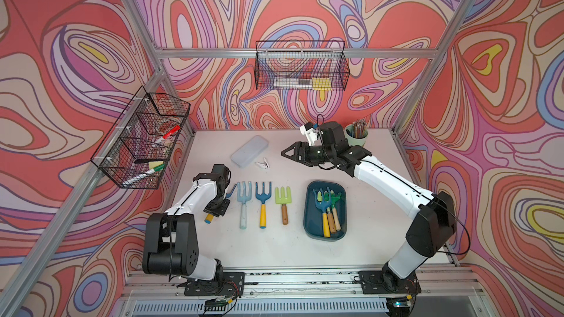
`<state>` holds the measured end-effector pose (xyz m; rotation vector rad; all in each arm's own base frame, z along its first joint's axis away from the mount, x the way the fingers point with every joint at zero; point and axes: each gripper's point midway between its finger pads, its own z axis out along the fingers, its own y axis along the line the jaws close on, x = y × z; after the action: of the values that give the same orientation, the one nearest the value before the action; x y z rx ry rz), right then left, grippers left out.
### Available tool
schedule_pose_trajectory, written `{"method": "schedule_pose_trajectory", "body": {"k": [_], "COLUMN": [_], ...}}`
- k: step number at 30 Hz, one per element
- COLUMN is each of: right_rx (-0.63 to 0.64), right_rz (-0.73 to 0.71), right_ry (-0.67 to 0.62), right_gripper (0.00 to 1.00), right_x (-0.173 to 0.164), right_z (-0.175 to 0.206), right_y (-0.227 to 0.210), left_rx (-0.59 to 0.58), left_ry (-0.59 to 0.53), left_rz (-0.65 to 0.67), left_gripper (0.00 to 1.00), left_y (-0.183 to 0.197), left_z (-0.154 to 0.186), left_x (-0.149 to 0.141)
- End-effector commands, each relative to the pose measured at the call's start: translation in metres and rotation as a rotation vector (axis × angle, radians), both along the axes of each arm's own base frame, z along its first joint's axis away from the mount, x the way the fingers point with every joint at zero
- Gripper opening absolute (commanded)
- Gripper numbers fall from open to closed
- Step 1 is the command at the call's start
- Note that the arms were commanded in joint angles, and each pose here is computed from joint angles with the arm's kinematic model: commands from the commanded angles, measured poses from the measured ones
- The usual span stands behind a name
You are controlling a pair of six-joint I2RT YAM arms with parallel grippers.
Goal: Take the hand rake out of the storage box
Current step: Place the rake at the center of the board.
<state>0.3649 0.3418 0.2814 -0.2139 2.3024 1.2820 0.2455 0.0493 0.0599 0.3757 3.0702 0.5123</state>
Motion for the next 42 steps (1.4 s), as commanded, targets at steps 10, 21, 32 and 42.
{"method": "schedule_pose_trajectory", "body": {"k": [10, 21, 32, 42], "right_rx": [0.003, 0.008, 0.011, -0.011], "right_rz": [0.023, 0.027, 0.028, 0.019], "right_ry": [-0.015, -0.017, -0.008, -0.004], "right_gripper": [0.65, 0.65, 0.65, 0.65], "right_x": [-0.003, -0.002, -0.005, -0.008], "right_z": [0.006, 0.006, 0.001, -0.009], "right_y": [0.007, 0.011, 0.012, 0.01], "left_rx": [0.021, 0.039, 0.013, -0.125], "left_ry": [0.086, 0.151, 0.1, 0.086], "left_rz": [-0.012, -0.038, -0.033, 0.072], "left_gripper": [0.25, 0.37, 0.37, 0.37], "left_y": [-0.001, -0.003, -0.009, -0.025], "left_z": [-0.015, -0.024, -0.016, -0.025], "left_x": [-0.004, -0.013, 0.004, 0.035]}}
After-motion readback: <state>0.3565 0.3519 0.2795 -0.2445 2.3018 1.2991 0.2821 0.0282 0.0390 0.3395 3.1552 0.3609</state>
